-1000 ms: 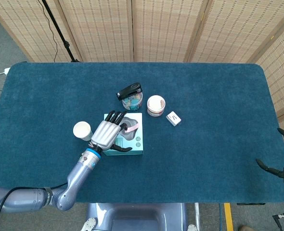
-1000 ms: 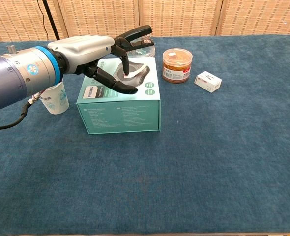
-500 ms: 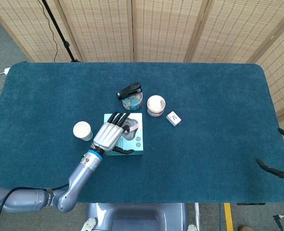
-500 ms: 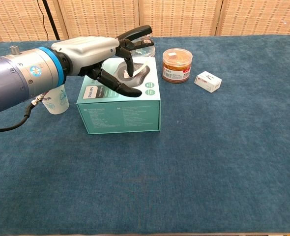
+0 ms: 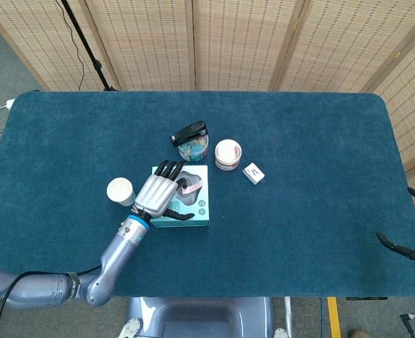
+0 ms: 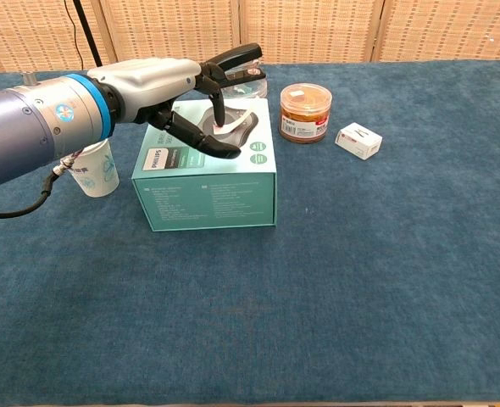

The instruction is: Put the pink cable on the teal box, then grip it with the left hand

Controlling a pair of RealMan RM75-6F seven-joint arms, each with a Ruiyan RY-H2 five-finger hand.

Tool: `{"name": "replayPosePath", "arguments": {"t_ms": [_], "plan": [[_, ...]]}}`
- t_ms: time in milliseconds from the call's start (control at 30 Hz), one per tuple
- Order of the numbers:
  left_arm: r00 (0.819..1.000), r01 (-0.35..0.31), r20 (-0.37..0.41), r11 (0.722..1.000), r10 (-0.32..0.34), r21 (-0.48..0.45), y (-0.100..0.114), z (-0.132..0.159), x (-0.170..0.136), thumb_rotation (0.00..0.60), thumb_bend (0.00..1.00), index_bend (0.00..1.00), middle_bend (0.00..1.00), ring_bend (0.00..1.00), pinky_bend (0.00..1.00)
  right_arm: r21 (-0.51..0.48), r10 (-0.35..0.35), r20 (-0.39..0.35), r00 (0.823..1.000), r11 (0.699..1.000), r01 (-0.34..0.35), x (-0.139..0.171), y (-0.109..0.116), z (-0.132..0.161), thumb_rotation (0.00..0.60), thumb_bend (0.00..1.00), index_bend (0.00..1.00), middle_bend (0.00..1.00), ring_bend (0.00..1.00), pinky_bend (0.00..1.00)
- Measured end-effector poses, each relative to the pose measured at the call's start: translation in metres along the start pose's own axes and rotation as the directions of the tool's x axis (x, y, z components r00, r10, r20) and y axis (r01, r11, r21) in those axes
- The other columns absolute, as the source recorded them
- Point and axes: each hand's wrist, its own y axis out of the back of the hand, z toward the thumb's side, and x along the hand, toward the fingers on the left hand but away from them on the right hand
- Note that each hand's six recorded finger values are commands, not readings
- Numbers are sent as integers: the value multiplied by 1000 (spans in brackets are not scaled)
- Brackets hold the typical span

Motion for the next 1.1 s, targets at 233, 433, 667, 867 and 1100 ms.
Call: {"name": "replayPosePath", "arguments": {"t_ms": [233, 433, 667, 867, 1100], "plan": [[1000, 10, 4, 1000, -10, 3, -1, 0, -3, 235, 0, 384, 0, 0, 0, -4, -4, 3, 1000, 1000, 4, 0, 2, 0, 600, 0, 142, 0, 0, 0], [1000, 18, 7, 1000, -18, 6, 0, -1, -7, 236, 0, 384, 0, 0, 0, -6, -5, 5, 1000, 1000, 5, 0, 3, -1, 600, 0, 143, 0, 0, 0], [999, 42, 12, 999, -43, 10, 0, -1, -10, 235, 0, 384, 0, 0, 0, -9, -4, 5, 1000, 1000, 4, 0, 3, -1, 600, 0, 143, 0, 0, 0], [999, 45, 29, 999, -46, 12, 1, 1, -11, 236, 0, 384, 0, 0, 0, -9, -3, 5, 1000, 1000, 3, 1, 2, 0, 600, 0, 143, 0, 0, 0], [999, 38, 23, 999, -39, 13, 2, -2, -11, 237, 0, 384, 0, 0, 0, -10, -3, 5, 1000, 1000, 3, 1, 2, 0, 600, 0, 143, 0, 0, 0]]}}
